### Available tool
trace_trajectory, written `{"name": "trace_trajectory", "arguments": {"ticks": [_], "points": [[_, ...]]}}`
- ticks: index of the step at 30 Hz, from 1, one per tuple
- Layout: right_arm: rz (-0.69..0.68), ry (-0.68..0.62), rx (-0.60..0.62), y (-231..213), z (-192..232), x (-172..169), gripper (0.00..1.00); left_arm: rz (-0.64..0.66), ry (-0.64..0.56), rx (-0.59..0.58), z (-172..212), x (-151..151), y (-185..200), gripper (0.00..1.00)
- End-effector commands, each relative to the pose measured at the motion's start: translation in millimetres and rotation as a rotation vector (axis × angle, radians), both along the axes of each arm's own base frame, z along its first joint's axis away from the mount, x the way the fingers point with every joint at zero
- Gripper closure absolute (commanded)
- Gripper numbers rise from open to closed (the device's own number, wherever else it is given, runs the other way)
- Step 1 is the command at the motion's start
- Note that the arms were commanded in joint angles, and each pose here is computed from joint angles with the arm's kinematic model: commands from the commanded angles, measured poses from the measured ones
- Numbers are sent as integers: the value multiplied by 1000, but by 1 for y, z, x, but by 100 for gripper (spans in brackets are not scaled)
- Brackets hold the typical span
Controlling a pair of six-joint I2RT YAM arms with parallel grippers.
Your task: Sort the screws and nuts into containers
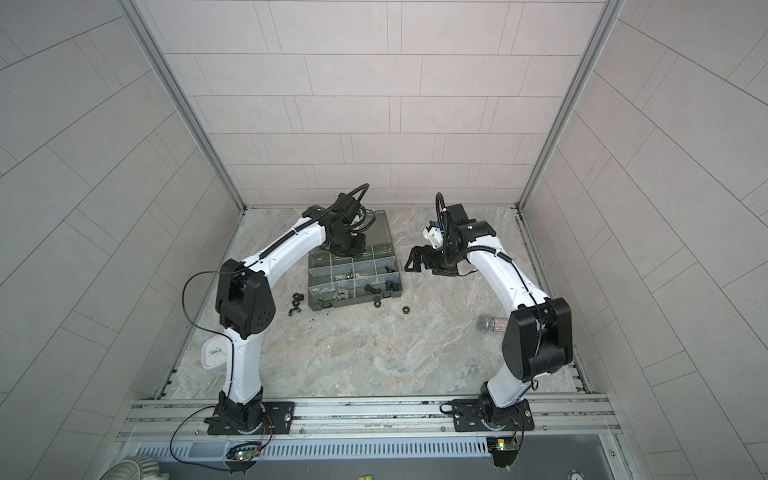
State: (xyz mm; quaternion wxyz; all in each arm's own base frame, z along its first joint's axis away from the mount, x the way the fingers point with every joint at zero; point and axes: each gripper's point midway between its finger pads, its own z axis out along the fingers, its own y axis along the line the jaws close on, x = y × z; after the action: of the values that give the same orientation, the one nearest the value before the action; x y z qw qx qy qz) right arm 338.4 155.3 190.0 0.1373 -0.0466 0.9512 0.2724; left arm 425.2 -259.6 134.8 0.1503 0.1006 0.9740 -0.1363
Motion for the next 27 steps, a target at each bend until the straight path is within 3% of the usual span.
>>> {"name": "trace_trajectory", "arguments": {"ticks": [1, 10, 20, 22, 24, 27], "points": [[4, -16, 27, 1, 10, -8, 1, -27, 29, -18, 0, -5, -20, 83], [-8, -12, 31, -9, 8, -18, 1, -78, 63, -22, -22, -9, -58, 83], [-22, -17, 23, -17, 6, -19, 1, -85, 101, -11, -44, -7, -65, 81], [-30, -19, 25, -18, 7, -19, 1, -90, 109, -9, -48, -8, -65, 70], [-33, -20, 26, -19, 7, -18, 1, -92, 104, -4, -47, -7, -65, 52], [-33, -15, 30, -18, 6, -17, 1, -95, 77, -7, -38, -3, -65, 36]]}}
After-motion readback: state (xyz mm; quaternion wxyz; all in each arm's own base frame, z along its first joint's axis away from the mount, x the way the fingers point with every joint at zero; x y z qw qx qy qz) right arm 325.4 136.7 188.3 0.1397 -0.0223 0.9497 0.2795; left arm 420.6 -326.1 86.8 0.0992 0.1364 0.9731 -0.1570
